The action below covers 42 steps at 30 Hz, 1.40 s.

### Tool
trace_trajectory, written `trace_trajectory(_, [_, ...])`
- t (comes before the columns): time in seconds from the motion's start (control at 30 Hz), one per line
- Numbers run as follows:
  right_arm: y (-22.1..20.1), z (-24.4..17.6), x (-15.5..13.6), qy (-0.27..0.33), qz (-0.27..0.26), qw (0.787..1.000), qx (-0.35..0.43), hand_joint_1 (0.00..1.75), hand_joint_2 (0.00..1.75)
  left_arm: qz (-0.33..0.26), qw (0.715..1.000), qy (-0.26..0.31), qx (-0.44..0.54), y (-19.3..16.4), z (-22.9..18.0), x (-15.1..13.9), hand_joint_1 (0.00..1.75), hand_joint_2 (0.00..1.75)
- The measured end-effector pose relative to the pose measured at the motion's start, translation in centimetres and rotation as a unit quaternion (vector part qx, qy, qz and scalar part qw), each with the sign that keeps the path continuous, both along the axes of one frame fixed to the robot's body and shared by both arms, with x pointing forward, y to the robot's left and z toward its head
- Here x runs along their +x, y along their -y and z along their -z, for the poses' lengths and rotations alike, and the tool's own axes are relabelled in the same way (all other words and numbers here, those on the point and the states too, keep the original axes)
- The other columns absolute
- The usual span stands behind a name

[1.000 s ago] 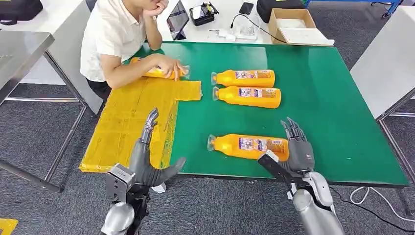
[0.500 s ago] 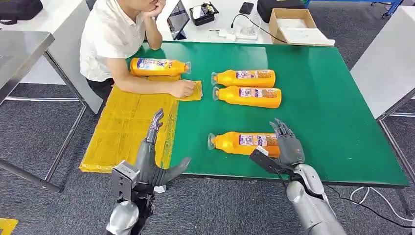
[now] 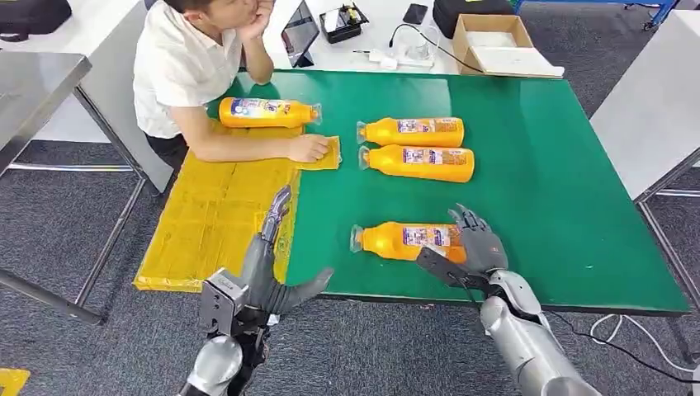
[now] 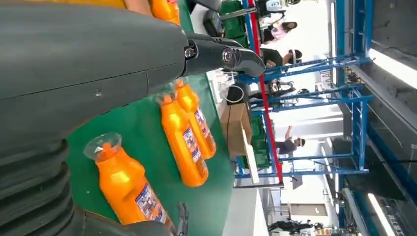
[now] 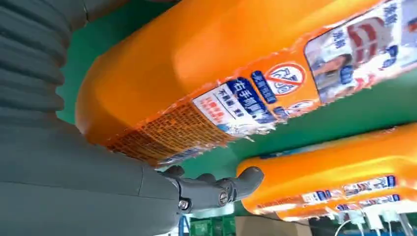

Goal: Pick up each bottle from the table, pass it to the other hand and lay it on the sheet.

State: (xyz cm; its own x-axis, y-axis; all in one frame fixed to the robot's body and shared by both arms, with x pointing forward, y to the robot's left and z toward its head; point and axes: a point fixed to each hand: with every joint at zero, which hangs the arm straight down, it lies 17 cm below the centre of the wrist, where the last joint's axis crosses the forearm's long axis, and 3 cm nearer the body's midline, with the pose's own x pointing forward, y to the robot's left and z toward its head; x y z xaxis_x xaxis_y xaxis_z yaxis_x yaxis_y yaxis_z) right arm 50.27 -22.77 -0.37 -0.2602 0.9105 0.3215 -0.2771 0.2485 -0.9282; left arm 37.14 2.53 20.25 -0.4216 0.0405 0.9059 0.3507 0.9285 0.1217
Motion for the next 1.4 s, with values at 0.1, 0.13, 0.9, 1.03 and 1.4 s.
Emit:
trace_trajectory(0.1, [0.0, 0.4, 0.1, -0.017, -0.006, 1.000, -0.006, 1.75, 1.75, 0.002, 1.000, 0.000, -0.002, 0.1, 0.0, 0.0, 0.00, 1.75])
trace_trajectory(0.13, [0.2, 0.6, 0.2, -0.026, -0.008, 1.000, -0.011, 1.75, 1.75, 0.003, 1.000, 0.000, -0.004, 0.1, 0.0, 0.0, 0.00, 1.75])
trace_trajectory(0.9, [-0.1, 0.1, 0.1, -0.106, -0.032, 0.986, 0.121, 1.75, 1.75, 0.045, 0.994, -0.062, -0.079, 0.5, 1.4, 0.7, 0.00, 1.75])
trace_trajectory(1.03, [-0.1, 0.1, 0.1, -0.106, -0.032, 0.986, 0.121, 1.75, 1.75, 0.045, 0.994, -0.065, -0.078, 0.6, 1.6, 0.7, 0.00, 1.75])
trace_trajectory(1.4, [-0.8, -0.3, -0.1, -0.110, -0.030, 0.980, 0.162, 1.75, 1.75, 0.048, 0.986, -0.106, -0.115, 0.0, 2.5, 1.3, 0.00, 1.75])
